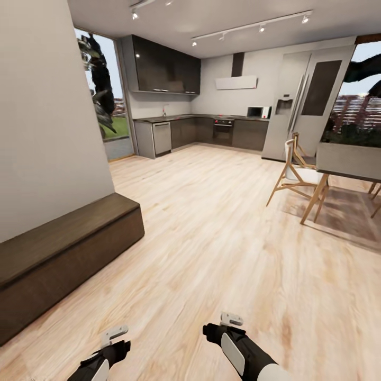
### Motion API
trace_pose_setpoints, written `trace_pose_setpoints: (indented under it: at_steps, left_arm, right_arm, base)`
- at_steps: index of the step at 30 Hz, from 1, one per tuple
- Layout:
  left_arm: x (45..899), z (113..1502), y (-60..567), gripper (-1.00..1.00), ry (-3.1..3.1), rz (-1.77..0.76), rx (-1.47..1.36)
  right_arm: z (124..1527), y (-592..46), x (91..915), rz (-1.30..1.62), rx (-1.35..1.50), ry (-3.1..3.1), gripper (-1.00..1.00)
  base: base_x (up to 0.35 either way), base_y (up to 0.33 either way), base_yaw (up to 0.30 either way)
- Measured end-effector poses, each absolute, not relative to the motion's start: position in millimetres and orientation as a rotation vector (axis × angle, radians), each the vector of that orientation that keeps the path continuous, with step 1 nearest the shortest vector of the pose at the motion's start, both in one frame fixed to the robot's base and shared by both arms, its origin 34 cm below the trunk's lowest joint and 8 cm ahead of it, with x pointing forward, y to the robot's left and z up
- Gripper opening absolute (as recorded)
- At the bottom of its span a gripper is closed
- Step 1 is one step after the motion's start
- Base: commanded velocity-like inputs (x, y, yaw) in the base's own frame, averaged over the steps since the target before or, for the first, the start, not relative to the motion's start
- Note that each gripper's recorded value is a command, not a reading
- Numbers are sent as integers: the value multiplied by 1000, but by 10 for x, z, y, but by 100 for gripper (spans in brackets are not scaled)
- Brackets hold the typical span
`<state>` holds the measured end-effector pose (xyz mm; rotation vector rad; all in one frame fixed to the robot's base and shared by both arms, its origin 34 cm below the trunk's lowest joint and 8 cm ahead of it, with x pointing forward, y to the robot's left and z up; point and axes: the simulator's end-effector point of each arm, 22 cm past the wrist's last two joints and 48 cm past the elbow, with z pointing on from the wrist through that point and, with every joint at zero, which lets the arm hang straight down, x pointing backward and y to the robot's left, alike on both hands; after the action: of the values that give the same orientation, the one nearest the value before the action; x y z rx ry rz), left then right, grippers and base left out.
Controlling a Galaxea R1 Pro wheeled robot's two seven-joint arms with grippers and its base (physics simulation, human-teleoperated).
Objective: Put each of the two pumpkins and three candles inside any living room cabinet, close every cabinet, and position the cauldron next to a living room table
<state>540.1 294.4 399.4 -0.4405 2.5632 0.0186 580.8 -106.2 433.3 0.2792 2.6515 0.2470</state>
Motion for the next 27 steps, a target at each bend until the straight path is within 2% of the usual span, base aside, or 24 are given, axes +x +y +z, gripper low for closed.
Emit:
trace_pose_setpoints:
  at_steps: [27]
  left_arm:
    - [5401,3993,2941,100,2563,18,-440]
  right_arm:
    - [4332,-1064,5808,245,276,2652,100]
  base:
    - [91,-93,281]
